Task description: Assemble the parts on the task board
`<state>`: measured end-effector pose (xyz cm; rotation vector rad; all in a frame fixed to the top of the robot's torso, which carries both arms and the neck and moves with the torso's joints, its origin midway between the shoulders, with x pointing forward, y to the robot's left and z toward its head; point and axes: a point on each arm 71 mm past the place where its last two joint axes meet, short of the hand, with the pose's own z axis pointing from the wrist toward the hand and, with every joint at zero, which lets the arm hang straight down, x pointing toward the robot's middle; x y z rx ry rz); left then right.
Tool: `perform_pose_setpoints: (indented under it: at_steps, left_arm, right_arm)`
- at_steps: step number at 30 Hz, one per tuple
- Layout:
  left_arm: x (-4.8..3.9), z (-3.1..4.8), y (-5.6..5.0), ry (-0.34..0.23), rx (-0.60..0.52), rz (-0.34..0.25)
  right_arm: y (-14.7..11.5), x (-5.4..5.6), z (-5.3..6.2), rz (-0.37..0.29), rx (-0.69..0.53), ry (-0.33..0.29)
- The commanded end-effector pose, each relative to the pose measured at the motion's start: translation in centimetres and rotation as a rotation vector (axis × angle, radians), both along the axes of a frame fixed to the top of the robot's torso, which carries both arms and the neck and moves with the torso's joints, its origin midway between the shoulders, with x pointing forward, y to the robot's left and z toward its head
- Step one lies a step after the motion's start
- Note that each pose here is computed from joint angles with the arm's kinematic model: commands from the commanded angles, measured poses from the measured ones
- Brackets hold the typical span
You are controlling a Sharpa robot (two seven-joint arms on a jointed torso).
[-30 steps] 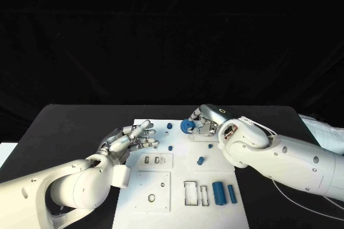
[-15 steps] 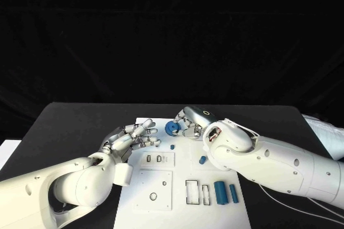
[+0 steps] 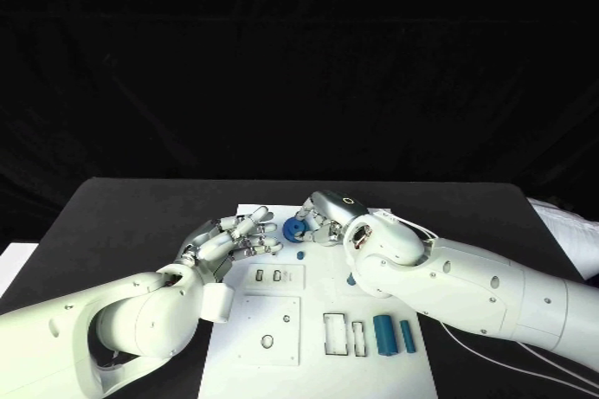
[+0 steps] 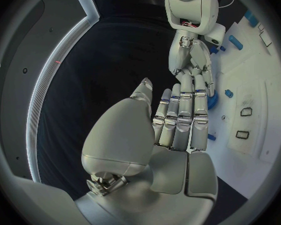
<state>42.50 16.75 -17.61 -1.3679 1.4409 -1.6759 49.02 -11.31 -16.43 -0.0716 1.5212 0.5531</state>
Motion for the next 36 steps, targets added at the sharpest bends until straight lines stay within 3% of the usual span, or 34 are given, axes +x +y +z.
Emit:
perform_pose_setpoints:
  at_steps: [1,32,36]
  left_arm:
    - [-0.05,0.15,-0.25,-0.004,-0.016,-0.021]
    - [-0.16,0.06,-0.39,0.013,-0.021,-0.053]
    - [-0.16,0.06,-0.36,0.012,-0.021,-0.053]
  right_arm:
    - [0.12,0.29,-0.47,-0.002,-0.049,0.013]
    - [0.16,0.89,-1.32,0.003,0.006,0.078]
    - [-0.39,0.83,-0.95,-0.012,0.054,0.049]
